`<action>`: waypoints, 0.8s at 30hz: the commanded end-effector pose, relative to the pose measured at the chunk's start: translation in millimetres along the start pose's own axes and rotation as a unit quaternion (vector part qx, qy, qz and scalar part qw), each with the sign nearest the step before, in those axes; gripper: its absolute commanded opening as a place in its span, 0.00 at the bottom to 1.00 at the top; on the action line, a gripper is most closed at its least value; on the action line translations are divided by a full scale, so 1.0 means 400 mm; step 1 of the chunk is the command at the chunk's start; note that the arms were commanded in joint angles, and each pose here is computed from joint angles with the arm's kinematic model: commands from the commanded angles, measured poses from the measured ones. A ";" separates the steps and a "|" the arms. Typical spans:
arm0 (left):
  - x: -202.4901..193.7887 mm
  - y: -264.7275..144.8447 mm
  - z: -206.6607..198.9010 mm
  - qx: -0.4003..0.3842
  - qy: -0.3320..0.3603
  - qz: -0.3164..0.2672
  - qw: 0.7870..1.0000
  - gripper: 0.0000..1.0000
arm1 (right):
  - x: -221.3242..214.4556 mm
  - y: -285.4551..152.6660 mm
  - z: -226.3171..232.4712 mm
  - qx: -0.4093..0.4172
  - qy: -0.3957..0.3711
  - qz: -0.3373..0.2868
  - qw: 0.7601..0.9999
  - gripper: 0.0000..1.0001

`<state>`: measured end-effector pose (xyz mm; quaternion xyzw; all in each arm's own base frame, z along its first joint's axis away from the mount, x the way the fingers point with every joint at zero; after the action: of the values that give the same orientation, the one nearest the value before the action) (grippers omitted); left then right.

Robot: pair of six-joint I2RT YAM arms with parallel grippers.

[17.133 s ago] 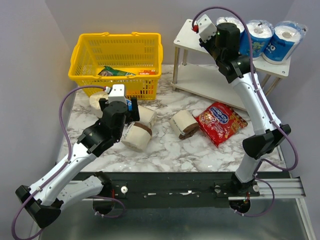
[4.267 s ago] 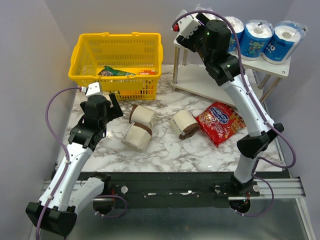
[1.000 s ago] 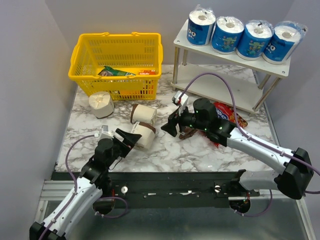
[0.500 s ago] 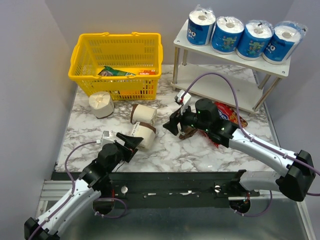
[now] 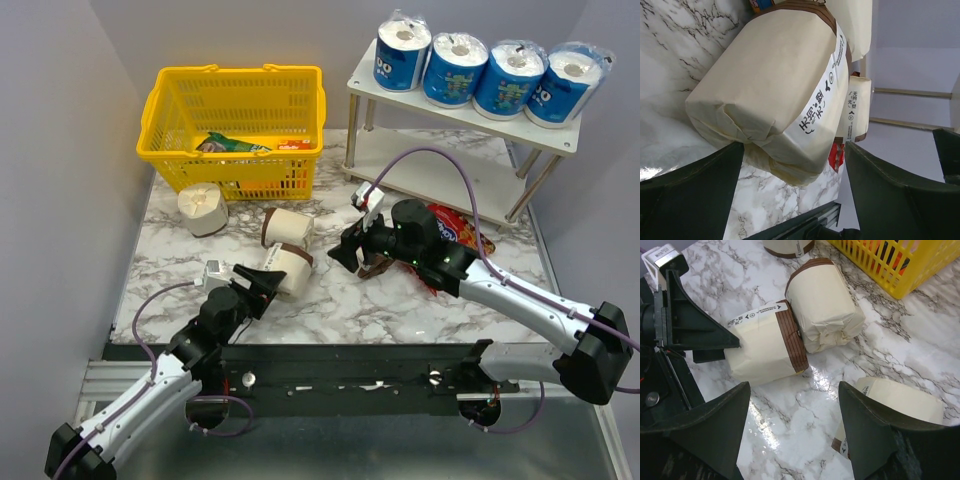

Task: Place and organize the paper towels onto the shelf

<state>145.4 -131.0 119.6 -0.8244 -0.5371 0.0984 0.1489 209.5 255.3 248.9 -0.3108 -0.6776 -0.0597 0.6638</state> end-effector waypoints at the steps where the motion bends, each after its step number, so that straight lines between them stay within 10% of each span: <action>1: 0.006 -0.004 -0.063 -0.051 0.005 -0.020 0.998 0.89 | -0.011 -0.009 0.001 -0.008 0.005 0.008 1.000 0.79; 24: -0.005 -0.002 -0.022 -0.014 -0.025 -0.017 0.999 0.91 | -0.016 -0.008 -0.010 -0.021 -0.006 0.029 0.999 0.80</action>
<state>141.6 -135.5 130.1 -0.8266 -0.5350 0.1162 0.1306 208.3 251.3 242.4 -0.3281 -0.6693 -0.0493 0.6648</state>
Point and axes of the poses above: each gripper's point midway between its finger pads, its own y axis out along the fingers, its own z axis along the line the jaws close on, x = y × z, the point moved 7 cm from there along -y, back along the fingers, and after that the axes turned 13 degrees about -y, right-handed, at the moved point
